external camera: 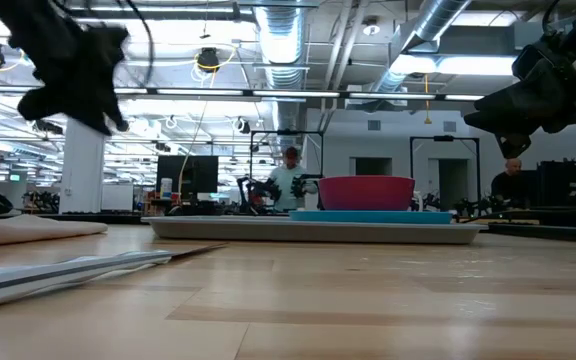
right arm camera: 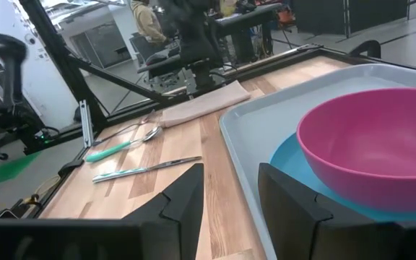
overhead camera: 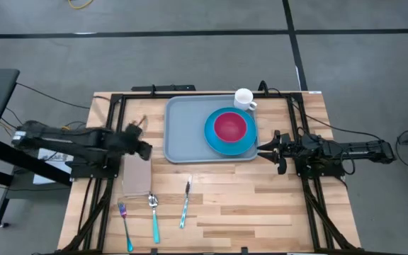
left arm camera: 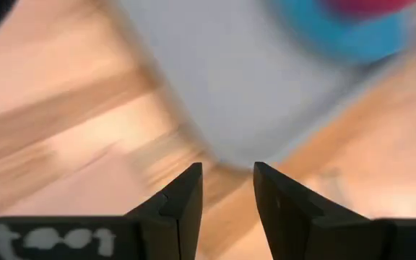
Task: Set up tray
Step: Put the light brown napkin on the gray tray
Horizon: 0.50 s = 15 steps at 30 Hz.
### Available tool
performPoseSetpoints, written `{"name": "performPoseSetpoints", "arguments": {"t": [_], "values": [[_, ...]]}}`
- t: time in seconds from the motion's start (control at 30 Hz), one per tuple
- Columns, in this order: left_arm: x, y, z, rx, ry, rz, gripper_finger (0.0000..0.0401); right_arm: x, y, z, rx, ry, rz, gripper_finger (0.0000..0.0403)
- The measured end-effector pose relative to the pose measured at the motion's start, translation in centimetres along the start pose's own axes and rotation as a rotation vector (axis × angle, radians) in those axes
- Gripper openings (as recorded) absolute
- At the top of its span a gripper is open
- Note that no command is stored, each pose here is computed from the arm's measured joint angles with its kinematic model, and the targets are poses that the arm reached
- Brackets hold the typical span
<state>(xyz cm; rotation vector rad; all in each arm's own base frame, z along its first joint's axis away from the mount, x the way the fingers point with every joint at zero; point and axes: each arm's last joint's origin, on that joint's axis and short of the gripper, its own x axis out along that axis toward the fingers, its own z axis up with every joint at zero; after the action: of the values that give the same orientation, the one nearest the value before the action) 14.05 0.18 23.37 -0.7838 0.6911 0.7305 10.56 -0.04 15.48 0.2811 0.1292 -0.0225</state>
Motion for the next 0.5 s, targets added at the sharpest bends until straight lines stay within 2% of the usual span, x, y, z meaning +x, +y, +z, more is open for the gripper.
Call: {"name": "performPoseSetpoints", "arguments": {"t": [0.13, 0.33, 0.4, 0.5], "values": [[3.8, -1.2, -0.1, 0.01, 0.159, 0.211, 0.0112, 0.0, 0.0, 0.0, 0.0, 0.0, 0.0, 0.0123], [8.5, -0.2, -0.9, -0.067, 0.332, 0.503, 0.0112, 0.0, 0.0, 0.0, 0.0, 0.0, 0.0, 0.0123], [9.4, 0.1, -1.2, -0.1, 0.386, 0.553, 0.0112, 0.0, 0.0, 0.0, 0.0, 0.0, 0.0, 0.0123], [10.2, 0.2, -1.3, -0.142, 0.425, 0.569, 0.0112, 0.0, 0.0, 0.0, 0.0, 0.0, 0.0, 0.0123]]}}
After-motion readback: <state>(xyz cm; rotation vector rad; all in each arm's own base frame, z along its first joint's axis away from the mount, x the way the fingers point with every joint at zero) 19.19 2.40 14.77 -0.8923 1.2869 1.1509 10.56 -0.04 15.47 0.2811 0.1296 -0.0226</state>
